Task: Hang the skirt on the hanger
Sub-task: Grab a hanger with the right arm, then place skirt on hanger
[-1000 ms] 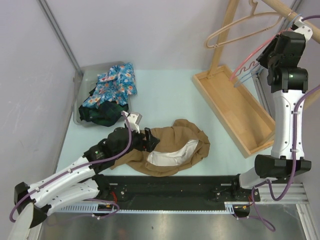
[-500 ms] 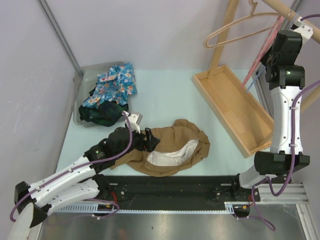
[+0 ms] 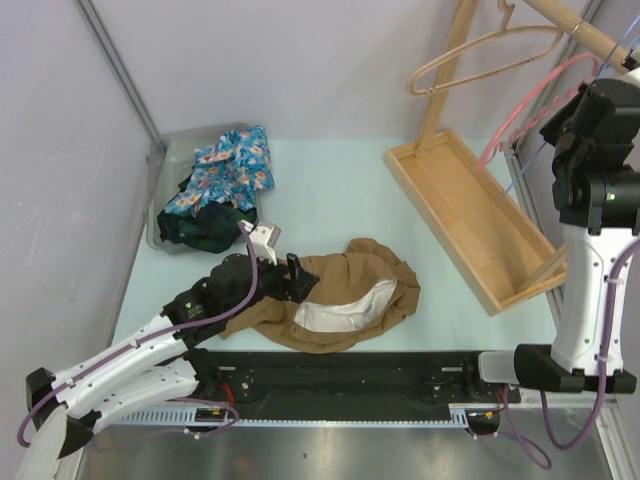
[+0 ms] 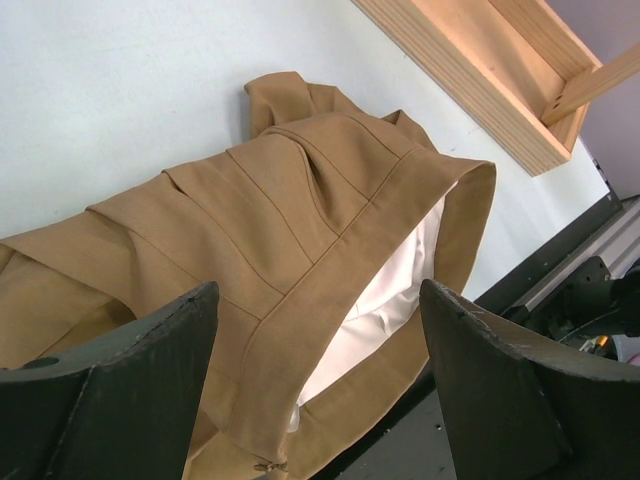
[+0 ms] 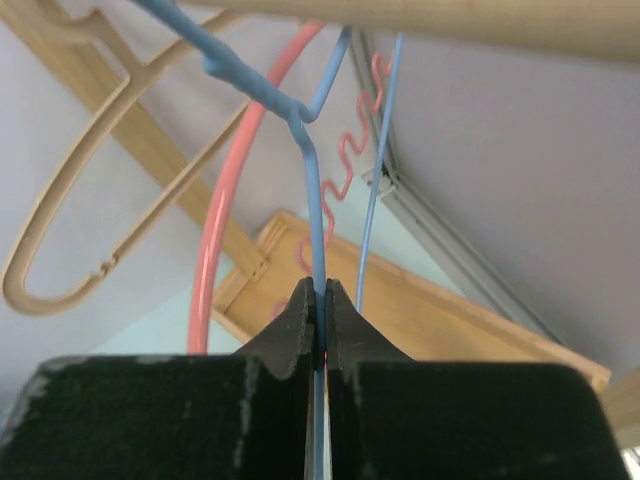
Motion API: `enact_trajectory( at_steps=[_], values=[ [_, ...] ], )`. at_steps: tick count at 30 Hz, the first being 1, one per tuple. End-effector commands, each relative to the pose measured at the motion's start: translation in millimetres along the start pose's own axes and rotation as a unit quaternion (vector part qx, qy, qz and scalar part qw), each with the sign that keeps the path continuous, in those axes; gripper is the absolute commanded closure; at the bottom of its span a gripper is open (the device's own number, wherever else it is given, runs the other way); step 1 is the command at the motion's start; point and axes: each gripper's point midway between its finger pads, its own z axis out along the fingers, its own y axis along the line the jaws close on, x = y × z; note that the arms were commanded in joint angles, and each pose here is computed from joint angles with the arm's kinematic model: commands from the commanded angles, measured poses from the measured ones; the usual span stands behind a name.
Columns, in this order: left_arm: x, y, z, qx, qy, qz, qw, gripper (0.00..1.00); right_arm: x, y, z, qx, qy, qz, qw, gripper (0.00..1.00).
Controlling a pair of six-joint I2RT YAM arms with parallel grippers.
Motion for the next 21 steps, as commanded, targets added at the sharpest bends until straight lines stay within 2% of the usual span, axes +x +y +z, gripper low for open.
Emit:
enact_trajectory(
  at_steps=[1, 4, 8, 12, 18, 19, 21],
  values=[
    [-26.0, -10.4, -9.9, 0.010, -0.026, 0.001, 1.000, 0.14, 30.5, -1.5, -30.8, -0.013, 0.034, -0.006, 0.999, 1.00],
    [-27.6, -9.5, -10.8, 0.002, -0.021, 0.003, 1.000, 0.14, 53.7, -7.1, -54.9, -0.021, 0.063, -0.015, 0.998, 1.00],
    [-26.1, -7.4, -12.3, -0.006, -0.009, 0.010, 1.000, 0.14, 106.2, -14.5, -80.0, -0.035, 0.130, -0.024, 0.991, 1.00],
    [-21.2, -0.9, -13.7, -0.019, -0.001, 0.015, 1.000, 0.14, 144.3, -11.7, -108.5, -0.090, 0.184, -0.020, 0.979, 1.00],
    [-10.1, -8.8, -15.8, 0.011, 0.020, 0.023, 0.999, 0.18, 184.0, 5.5, -151.8, -0.212, 0.256, -0.026, 0.943, 1.00],
    [-7.3, -11.1, -15.8, 0.019, 0.024, 0.022, 0.999, 0.20, 190.9, 14.8, -162.8, -0.251, 0.275, -0.031, 0.928, 1.00],
    [3.4, -21.1, -18.0, 0.054, 0.044, 0.020, 0.997, 0.24, 199.5, 20.2, -172.2, -0.285, 0.288, -0.046, 0.913, 1.00]
  ],
)
